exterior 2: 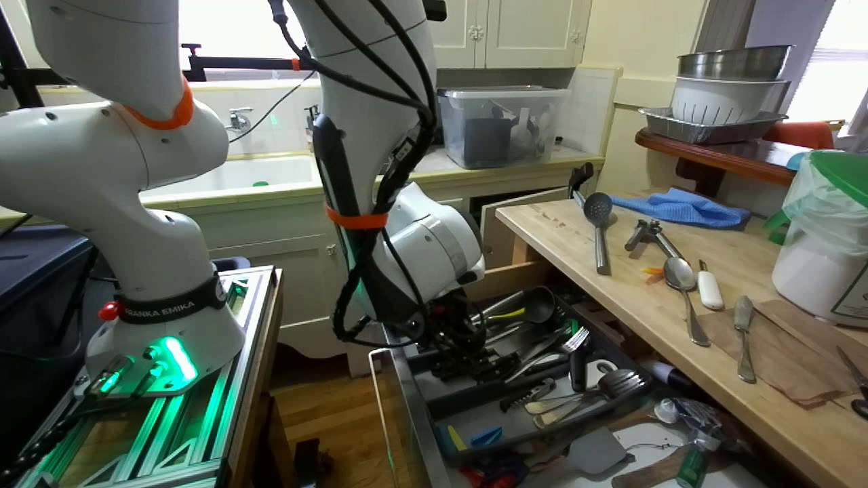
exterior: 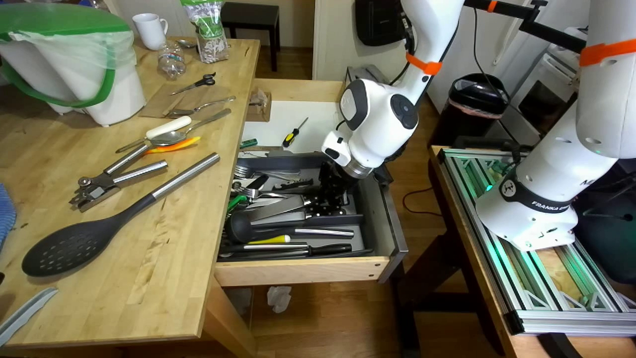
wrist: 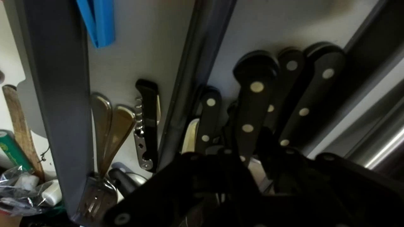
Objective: Put the knife inside the drawer
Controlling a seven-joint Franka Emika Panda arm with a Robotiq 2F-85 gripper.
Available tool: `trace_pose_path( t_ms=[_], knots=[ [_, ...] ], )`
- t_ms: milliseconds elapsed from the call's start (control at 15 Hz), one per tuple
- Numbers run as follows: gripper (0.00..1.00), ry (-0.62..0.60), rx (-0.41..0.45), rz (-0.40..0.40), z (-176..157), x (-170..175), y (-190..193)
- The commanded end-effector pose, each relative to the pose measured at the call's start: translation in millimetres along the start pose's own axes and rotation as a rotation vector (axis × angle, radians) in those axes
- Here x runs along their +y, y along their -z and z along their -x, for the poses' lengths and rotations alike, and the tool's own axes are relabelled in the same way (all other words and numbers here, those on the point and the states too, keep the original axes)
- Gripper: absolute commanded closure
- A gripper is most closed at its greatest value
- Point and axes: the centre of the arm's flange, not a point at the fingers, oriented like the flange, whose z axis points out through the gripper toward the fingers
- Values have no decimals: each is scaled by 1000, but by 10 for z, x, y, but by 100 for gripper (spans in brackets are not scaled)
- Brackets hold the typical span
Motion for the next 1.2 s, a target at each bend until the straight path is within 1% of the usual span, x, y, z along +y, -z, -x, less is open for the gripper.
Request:
trace_pose_path(
  t_ms=[0,400,600,800,1133],
  knots=[
    [94,-60,-44,-37,100,-44,-10],
    [94,-134,-81,-48,148,-7,-12],
    [94,-136,-77,-70,144,-23,-31],
    [94,-115,-73,-111,178,-61,-63],
    [94,-130,-114,-139,247,-61,-91]
  ],
)
